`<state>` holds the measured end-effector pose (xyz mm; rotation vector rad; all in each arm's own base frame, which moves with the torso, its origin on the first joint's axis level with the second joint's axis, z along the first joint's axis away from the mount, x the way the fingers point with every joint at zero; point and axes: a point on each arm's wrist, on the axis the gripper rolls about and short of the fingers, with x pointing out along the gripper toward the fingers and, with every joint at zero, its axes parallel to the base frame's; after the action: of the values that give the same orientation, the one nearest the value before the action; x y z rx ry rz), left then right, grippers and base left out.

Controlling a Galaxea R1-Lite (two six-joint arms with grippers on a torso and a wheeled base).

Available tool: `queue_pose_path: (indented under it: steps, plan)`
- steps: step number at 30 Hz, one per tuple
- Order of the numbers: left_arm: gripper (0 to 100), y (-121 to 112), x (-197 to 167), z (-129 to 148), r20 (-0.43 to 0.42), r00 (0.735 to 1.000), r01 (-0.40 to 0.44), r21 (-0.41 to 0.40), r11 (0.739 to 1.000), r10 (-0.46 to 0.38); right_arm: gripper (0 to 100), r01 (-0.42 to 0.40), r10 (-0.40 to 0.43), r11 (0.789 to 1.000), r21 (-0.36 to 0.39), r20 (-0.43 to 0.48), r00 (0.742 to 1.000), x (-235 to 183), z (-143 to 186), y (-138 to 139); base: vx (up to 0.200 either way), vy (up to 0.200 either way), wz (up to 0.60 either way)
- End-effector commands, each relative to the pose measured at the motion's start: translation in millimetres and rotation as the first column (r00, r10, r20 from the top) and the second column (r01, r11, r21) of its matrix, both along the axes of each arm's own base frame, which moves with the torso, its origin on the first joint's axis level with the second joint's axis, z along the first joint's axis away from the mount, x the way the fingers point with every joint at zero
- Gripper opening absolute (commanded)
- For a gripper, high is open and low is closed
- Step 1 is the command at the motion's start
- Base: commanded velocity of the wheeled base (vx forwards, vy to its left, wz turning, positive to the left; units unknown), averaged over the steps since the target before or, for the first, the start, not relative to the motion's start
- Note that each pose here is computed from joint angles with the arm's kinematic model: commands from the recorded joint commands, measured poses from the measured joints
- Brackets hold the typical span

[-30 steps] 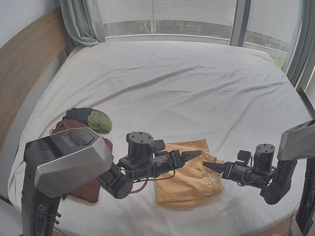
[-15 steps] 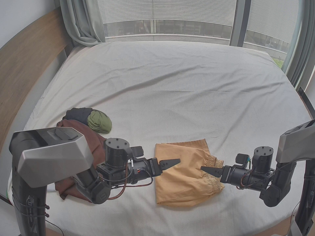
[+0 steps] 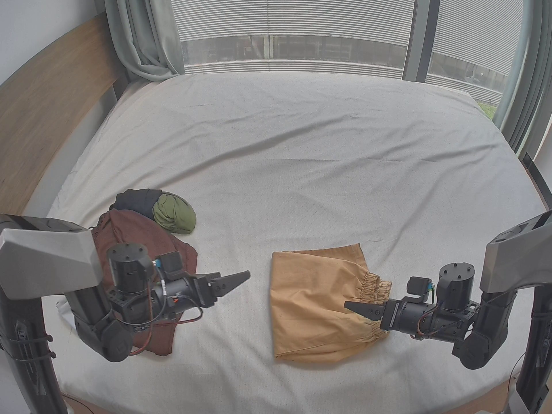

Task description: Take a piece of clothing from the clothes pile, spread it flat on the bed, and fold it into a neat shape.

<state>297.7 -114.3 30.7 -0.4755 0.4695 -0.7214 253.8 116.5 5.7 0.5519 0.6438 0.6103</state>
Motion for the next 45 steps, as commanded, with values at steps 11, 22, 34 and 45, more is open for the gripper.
queue_pose_path:
  steps: [11,22,34,45]
  plan:
    - [100,60,-17,-8,0.142,0.989,-0.068,0.2,0.977,0.04,100,-0.001,0.001,1.0,-0.014,-0.022,1.0,-1,-7,1,0.0,0.0,0.0]
    - [100,67,-37,-17,0.156,0.988,-0.036,0.329,0.944,-0.017,100,0.018,-0.024,0.997,-0.075,-0.087,0.996,-3,-30,-5,0.0,0.0,0.0]
    - [100,66,-37,-20,0.149,0.989,-0.028,0.333,0.943,-0.023,100,0.059,-0.072,0.99,-0.124,-0.101,0.992,3,-43,-23,0.0,0.0,0.0]
    - [100,64,-39,-24,0.131,0.991,-0.015,0.336,0.942,-0.031,100,0.086,-0.11,0.978,-0.191,-0.121,0.987,9,-66,-42,0.0,0.0,0.0]
